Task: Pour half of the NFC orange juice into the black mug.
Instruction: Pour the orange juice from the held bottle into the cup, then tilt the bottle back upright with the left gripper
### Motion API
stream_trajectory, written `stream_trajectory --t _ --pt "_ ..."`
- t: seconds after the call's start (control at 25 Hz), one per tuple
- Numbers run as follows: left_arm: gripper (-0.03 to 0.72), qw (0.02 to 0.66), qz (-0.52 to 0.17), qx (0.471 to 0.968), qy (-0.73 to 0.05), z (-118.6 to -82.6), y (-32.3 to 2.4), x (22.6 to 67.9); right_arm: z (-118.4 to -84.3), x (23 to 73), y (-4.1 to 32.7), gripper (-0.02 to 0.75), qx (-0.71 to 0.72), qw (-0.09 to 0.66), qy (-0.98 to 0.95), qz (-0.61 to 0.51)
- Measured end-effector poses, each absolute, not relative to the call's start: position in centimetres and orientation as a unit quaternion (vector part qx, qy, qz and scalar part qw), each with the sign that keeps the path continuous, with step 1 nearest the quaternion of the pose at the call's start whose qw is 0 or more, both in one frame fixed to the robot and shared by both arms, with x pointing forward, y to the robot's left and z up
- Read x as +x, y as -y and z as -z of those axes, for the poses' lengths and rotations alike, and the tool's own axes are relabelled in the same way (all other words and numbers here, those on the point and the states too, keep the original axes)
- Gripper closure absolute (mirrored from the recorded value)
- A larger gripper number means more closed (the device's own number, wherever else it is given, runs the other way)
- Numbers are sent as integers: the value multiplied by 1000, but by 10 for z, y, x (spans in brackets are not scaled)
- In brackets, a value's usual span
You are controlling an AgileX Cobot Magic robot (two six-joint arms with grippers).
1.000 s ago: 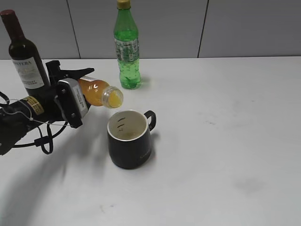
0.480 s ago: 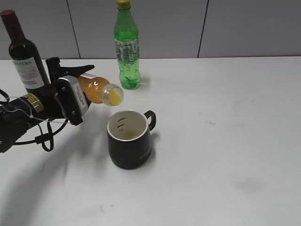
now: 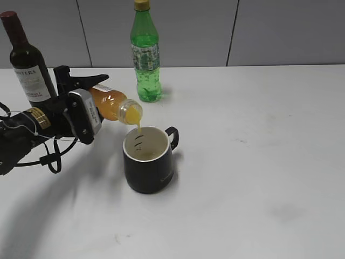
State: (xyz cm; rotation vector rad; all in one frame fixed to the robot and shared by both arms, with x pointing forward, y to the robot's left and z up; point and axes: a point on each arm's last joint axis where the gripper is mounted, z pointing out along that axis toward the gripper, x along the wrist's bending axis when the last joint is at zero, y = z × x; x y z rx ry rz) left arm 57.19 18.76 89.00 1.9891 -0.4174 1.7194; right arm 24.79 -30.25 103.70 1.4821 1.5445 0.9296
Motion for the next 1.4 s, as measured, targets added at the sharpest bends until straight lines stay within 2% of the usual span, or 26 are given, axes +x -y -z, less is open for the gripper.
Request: stream_trajectory --t 1.4 --pt "215 190 -638 714 218 -891 -185 575 -1037 248 302 150 584 393 -609 -366"
